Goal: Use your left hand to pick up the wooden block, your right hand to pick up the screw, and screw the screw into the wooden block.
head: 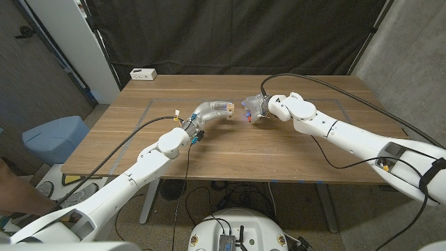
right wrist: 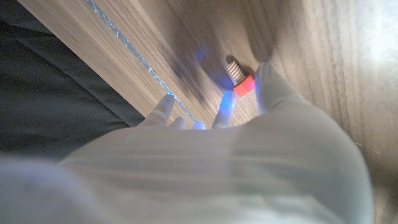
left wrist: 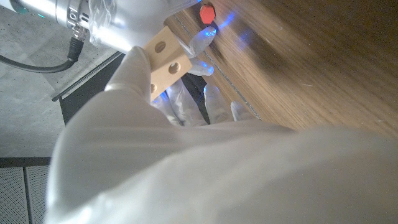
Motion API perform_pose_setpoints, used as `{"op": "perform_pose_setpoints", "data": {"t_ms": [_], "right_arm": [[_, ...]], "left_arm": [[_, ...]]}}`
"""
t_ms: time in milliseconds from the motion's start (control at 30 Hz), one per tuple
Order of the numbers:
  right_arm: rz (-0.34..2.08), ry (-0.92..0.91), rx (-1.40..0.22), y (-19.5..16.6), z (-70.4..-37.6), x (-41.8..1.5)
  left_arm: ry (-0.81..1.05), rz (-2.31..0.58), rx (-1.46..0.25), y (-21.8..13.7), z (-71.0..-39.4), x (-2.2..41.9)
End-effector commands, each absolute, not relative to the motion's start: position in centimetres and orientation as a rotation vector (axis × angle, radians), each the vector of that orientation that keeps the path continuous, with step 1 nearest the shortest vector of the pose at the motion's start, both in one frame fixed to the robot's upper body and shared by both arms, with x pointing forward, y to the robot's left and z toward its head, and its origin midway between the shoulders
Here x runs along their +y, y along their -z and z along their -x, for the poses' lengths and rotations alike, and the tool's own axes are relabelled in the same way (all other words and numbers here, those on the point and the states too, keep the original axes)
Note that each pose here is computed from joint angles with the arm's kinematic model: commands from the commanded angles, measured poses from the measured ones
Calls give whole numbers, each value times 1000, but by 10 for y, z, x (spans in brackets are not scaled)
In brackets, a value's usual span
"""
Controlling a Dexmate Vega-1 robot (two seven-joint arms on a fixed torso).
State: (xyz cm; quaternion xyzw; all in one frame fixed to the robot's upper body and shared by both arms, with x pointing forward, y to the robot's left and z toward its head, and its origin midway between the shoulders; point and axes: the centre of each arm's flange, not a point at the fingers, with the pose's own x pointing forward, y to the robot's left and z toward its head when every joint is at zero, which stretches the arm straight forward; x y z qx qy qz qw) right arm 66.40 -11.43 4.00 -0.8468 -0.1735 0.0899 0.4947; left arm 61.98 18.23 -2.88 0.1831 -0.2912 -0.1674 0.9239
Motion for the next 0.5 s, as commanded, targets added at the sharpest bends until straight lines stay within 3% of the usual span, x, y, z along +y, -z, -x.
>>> {"op": "perform_pose_setpoints", "data": {"t_ms": [33, 500], "right_arm": [[2050, -207, -421, -39, -664, -114], [2047, -197, -428, -36, -666, -111]], "left_arm": [[346, -376, -598, 28, -621, 183], [341, -375, -596, 29, -621, 185]]}}
